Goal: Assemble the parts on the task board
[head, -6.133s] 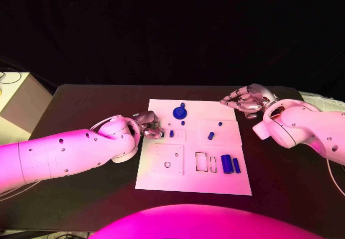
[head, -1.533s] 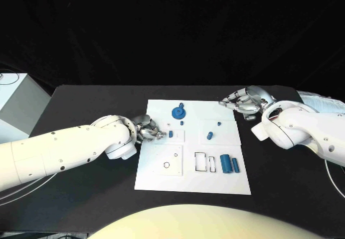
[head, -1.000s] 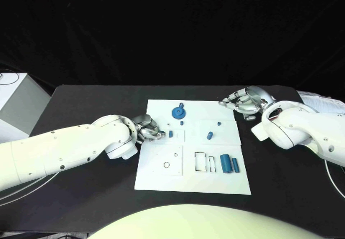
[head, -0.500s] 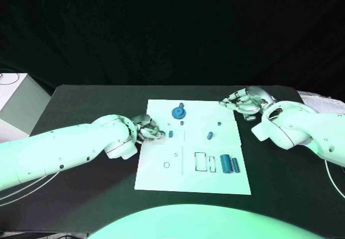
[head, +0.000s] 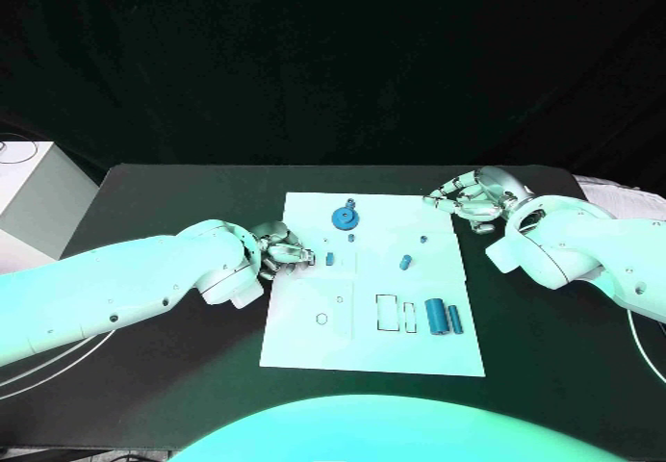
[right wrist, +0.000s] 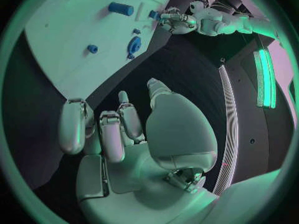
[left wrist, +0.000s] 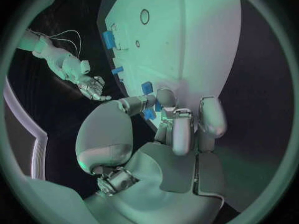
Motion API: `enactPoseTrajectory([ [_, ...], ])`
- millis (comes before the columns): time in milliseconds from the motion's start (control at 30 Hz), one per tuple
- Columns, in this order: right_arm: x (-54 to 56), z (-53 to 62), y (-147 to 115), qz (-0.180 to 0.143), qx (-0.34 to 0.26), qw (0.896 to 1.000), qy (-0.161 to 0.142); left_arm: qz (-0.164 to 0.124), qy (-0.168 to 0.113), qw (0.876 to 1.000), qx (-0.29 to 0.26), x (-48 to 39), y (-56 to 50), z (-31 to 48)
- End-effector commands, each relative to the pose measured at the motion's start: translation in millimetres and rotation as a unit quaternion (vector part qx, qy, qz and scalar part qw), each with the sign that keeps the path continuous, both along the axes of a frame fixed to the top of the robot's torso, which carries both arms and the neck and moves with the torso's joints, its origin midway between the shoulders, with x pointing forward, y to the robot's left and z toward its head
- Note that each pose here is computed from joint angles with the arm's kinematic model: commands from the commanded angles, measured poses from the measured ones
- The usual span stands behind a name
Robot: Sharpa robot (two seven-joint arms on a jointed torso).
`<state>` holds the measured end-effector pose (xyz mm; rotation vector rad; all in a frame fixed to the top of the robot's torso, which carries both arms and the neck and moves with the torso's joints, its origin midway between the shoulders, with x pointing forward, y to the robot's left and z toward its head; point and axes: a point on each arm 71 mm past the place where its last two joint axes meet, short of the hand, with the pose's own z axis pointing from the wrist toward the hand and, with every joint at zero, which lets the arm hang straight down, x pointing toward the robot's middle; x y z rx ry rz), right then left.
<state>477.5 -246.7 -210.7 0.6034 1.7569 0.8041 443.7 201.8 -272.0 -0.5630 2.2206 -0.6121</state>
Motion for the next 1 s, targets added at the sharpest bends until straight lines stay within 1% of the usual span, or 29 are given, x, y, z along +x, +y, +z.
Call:
enactPoseTrajectory([
  [33, -0.3, 0.0, 0.8, 0.005, 0.0, 1.0, -0.001, -0.012, 0.021, 1.0, -0.018, -1.4, -3.1, 1.4],
  [300, -0.1, -0.2, 0.8, 0.005, 0.0, 1.0, 0.0, -0.021, 0.019, 0.999, -0.015, 0.5, -3.1, 5.9],
  [467, 0.1, -0.4, 0.9, 0.005, 0.0, 1.0, 0.0, -0.026, 0.017, 0.999, -0.008, 1.2, -3.1, 7.4],
  [767, 0.2, -0.6, 0.9, 0.005, 0.0, 1.0, 0.0, -0.044, -0.006, 0.999, 0.027, 2.2, -4.3, 11.2],
  [1000, 0.3, -0.8, 1.0, 0.005, 0.0, 1.0, 0.001, -0.06, -0.031, 0.996, 0.066, 3.9, -4.5, 13.6],
])
